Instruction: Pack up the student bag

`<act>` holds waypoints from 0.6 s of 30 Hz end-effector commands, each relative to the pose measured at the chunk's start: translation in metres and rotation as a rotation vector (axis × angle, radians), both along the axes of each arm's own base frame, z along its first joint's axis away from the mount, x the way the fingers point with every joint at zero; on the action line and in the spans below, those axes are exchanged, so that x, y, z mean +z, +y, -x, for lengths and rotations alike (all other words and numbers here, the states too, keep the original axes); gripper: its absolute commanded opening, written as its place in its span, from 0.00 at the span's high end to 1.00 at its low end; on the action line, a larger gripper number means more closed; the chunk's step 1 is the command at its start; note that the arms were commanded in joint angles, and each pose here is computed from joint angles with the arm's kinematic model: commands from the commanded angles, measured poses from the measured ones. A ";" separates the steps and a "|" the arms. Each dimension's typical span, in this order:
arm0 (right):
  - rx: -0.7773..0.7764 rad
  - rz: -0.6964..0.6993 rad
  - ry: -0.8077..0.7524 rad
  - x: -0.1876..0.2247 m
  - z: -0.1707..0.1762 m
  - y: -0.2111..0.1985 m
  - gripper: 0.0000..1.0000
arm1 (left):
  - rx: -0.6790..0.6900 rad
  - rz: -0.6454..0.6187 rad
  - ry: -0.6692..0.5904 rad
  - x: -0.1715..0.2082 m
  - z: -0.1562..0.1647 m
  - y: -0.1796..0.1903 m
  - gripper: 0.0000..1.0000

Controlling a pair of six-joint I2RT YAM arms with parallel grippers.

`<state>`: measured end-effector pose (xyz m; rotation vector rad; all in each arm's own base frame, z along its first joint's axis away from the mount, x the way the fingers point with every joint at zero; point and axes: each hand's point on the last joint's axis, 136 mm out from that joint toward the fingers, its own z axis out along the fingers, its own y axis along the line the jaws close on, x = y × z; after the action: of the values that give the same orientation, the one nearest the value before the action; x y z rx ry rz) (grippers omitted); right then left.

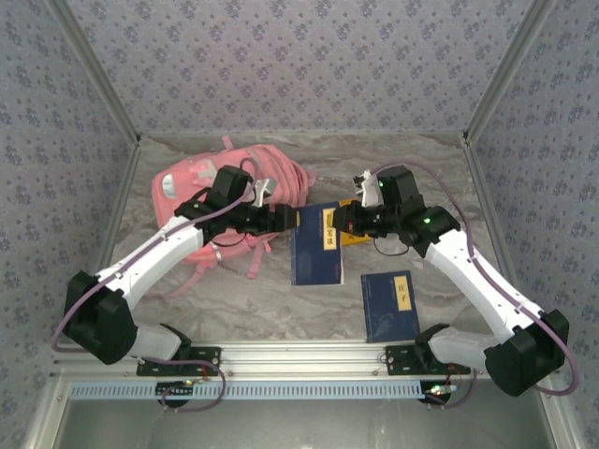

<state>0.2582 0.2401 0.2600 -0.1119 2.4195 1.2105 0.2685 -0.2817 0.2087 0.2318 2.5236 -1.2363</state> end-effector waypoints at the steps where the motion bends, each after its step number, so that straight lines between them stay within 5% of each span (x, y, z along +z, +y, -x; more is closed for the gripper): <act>1: 0.027 -0.158 -0.042 0.049 0.002 0.011 1.00 | -0.052 0.148 -0.009 0.023 0.007 -0.014 0.26; 5: 0.026 -0.201 -0.048 0.058 0.000 0.012 1.00 | -0.084 0.279 -0.016 0.044 0.011 -0.024 0.28; 18: -0.053 -0.216 -0.037 0.051 -0.017 -0.004 0.97 | -0.112 0.479 -0.105 0.095 0.022 -0.026 0.60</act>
<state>0.2773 0.2367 0.2958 0.0083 2.2864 1.3826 0.2557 -0.3075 0.2705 0.2353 2.2049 -1.7012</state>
